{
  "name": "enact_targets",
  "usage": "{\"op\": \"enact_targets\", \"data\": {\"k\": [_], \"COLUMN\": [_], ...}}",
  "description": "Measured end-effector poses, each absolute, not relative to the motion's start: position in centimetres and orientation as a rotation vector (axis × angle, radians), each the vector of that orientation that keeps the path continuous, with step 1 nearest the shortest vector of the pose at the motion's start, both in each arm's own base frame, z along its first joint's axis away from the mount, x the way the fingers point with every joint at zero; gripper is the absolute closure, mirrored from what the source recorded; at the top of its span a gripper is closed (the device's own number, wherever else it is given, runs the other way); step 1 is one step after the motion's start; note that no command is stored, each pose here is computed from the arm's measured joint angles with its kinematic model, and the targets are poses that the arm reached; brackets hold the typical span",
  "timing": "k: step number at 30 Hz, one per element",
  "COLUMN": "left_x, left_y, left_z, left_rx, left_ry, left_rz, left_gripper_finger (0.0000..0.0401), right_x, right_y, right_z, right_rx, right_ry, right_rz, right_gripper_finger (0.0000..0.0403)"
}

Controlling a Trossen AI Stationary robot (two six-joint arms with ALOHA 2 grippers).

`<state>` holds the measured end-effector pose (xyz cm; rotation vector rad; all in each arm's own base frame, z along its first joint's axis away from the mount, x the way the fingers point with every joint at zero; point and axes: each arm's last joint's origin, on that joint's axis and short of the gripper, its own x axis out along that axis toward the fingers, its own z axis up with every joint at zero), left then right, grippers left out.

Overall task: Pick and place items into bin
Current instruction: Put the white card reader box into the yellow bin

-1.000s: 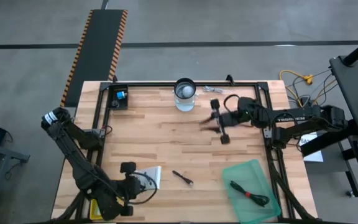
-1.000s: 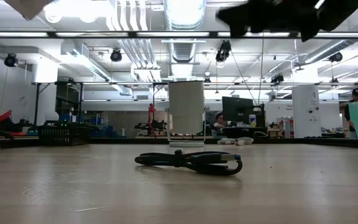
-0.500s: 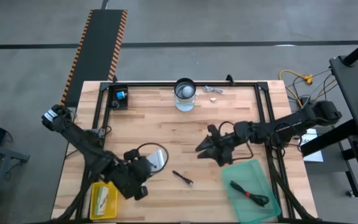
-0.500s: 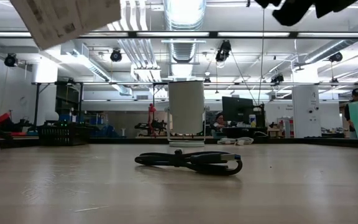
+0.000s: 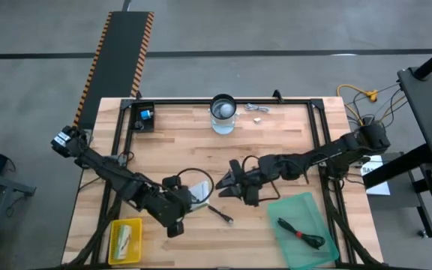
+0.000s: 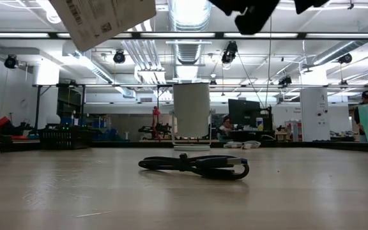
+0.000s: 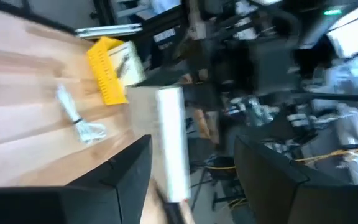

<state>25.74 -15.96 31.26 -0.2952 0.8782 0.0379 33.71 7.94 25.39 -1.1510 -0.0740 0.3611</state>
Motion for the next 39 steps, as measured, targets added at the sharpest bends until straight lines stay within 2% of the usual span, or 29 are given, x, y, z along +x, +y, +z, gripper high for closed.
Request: {"op": "enact_targets", "data": {"k": [9, 19, 27, 34, 39], "left_x": [26.2, 26.5, 26.5, 26.5, 26.5], "left_y": [-15.9, -15.5, -15.5, -15.5, -15.5], "left_z": [31.5, 31.5, 31.5, 31.5, 31.5], "left_rx": [-0.216, -0.201, -0.202, -0.200, -0.201], "left_ry": [0.846, 0.836, 0.833, 0.837, 0.836], "left_rz": [-0.021, -0.021, -0.023, -0.026, -0.025], "left_gripper_finger": [0.0401, 0.0401, 0.0401, 0.0401, 0.0401], "right_x": [36.8, 37.6, 37.5, 37.5, 37.5], "right_y": [8.7, 8.8, 8.8, 8.8, 8.8], "right_z": [25.3, 27.2, 26.7, 26.7, 26.7], "right_rx": [-1.153, -1.068, -1.072, -1.055, -1.049], "right_ry": [0.044, 0.163, 0.173, 0.180, 0.181], "right_rz": [0.440, 0.492, 0.498, 0.497, 0.496], "right_gripper_finger": [0.0198, 0.0213, 0.0271, 0.0373, 0.0374]}}
